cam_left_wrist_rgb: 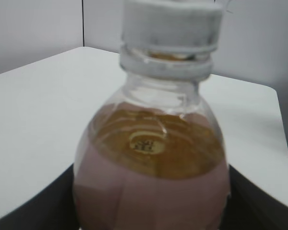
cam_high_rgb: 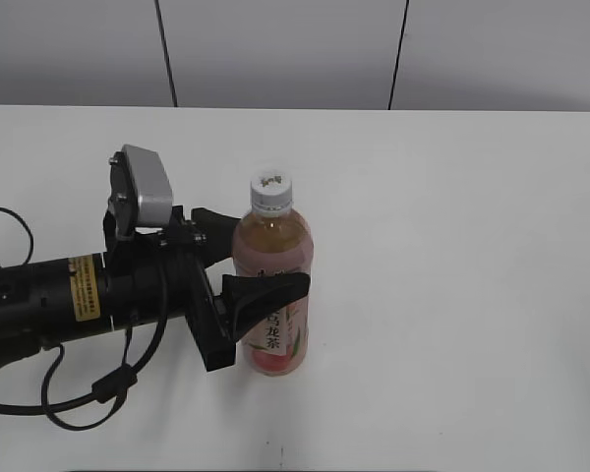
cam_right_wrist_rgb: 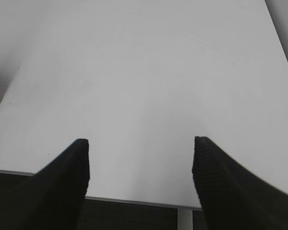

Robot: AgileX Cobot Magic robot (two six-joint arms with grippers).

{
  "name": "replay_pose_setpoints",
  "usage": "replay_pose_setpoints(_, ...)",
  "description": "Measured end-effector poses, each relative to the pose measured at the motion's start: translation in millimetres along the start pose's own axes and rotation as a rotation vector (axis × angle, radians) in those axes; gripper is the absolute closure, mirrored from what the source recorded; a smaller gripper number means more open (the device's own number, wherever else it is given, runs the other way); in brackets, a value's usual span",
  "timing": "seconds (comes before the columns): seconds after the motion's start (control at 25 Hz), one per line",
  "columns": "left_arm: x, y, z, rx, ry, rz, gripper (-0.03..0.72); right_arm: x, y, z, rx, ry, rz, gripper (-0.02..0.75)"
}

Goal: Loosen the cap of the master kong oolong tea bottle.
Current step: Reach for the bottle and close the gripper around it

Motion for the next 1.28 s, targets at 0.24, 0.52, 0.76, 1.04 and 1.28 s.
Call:
replay_pose_setpoints(0.24, 0.0, 0.0, 0.0, 0.0, 0.0, 0.0, 0.226, 0.0, 0.0, 0.0, 0.0, 0.0, 0.0, 0.227)
replay_pose_setpoints(0.52, 0.0, 0.0, 0.0, 0.0, 0.0, 0.0, 0.226, 0.0, 0.0, 0.0, 0.0, 0.0, -0.001, 0.227)
replay_pose_setpoints(0.76, 0.0, 0.0, 0.0, 0.0, 0.0, 0.0, 0.226, 4.2, -3.8, -2.1, 0.005, -0.039, -0.024, 0.248)
replay_pose_setpoints(1.04, 0.0, 0.0, 0.0, 0.0, 0.0, 0.0, 0.226, 13.6, -39.8, -42.3, 0.195, -0.151, -0.041, 0.328)
replay_pose_setpoints(1.28, 0.0, 0.0, 0.0, 0.0, 0.0, 0.0, 0.226, 21.0, -99.7, -82.4, 0.259, -0.254, -0.009, 0.332)
Point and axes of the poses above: a point on each arm's last joint axis where the gripper is mounted, z pointing back along that axis away from the gripper, x along the wrist's bending axis when the last joint is at zero, y = z × x, the point moved 2 cm from there along -z, pointing out along that axis toward the gripper, and after that the axes turned 8 degrees about -z, right-handed, at the moved point
